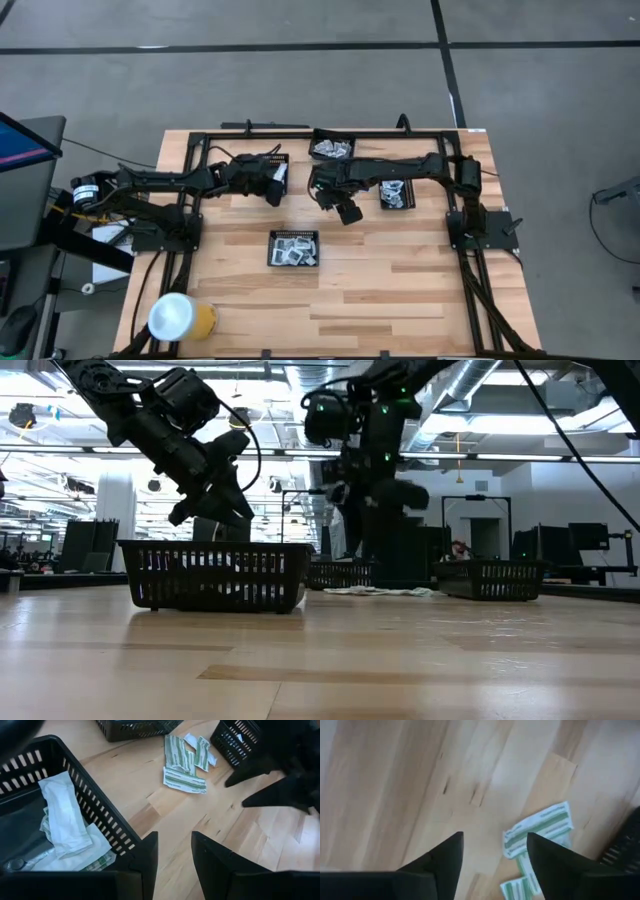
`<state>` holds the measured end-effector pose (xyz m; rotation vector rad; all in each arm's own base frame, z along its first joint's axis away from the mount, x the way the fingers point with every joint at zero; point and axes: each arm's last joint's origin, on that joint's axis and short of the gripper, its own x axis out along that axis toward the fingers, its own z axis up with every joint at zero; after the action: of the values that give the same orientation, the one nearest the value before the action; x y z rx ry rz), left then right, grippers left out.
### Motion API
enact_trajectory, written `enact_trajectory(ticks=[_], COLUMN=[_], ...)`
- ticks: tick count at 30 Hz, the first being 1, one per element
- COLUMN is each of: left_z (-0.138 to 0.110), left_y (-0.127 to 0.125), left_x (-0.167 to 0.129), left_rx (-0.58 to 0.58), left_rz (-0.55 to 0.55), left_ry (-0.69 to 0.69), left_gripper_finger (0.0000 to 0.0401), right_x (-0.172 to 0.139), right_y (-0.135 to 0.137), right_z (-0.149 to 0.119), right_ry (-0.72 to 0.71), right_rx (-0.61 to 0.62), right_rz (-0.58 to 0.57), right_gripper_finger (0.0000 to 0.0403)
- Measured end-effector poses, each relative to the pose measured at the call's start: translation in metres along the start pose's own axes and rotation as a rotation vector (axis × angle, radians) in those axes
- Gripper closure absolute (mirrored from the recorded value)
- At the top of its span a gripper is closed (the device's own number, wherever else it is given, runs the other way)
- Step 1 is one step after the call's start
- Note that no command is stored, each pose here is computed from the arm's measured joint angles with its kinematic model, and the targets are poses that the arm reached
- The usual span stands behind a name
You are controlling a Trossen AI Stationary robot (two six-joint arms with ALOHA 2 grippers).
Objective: Pick & Place First Aid Supplies
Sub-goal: Put the green bandage into the left black bin
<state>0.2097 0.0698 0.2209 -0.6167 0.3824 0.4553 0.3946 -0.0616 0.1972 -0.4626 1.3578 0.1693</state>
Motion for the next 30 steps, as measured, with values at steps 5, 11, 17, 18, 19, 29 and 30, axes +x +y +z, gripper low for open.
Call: enact_trajectory(ticks=[5, 11, 17, 18, 19, 29, 30], left_z=[0.000, 0.000, 0.000, 0.000, 0.000, 0.000, 0.000], left_y=[0.000, 0.000, 0.000, 0.000, 0.000, 0.000, 0.000], left_x=[0.000, 0.000, 0.000, 0.000, 0.000, 0.000, 0.000], left_rx=[0.000, 0.000, 0.000, 0.000, 0.000, -0.007, -0.007], left_rz=[-0.001, -0.001, -0.001, -0.001, -0.001, -0.003, -0.003], left_ry=[0.000, 0.000, 0.000, 0.000, -0.001, -0.003, -0.003], left_gripper_finger=[0.0284, 0.0284, 0.0284, 0.0284, 0.0284, 0.0284, 0.0284], right_x=[0.016, 0.031, 0.038, 0.038, 0.038, 0.062, 0.063], right_y=[0.003, 0.003, -0.004, -0.005, -0.006, -0.003, -0.002], right_z=[-0.006, -0.016, -0.021, -0.022, -0.022, -0.020, -0.020], right_ry=[-0.001, -0.007, -0.031, -0.034, -0.034, 0.002, 0.007], right_rx=[0.006, 0.026, 0.053, 0.056, 0.057, 0.025, 0.023], right_rz=[-0.020, -0.030, -0.057, -0.059, -0.061, -0.039, -0.036], right_gripper_finger=[0.0184, 0.0210, 0.0245, 0.0251, 0.0255, 0.0276, 0.0276])
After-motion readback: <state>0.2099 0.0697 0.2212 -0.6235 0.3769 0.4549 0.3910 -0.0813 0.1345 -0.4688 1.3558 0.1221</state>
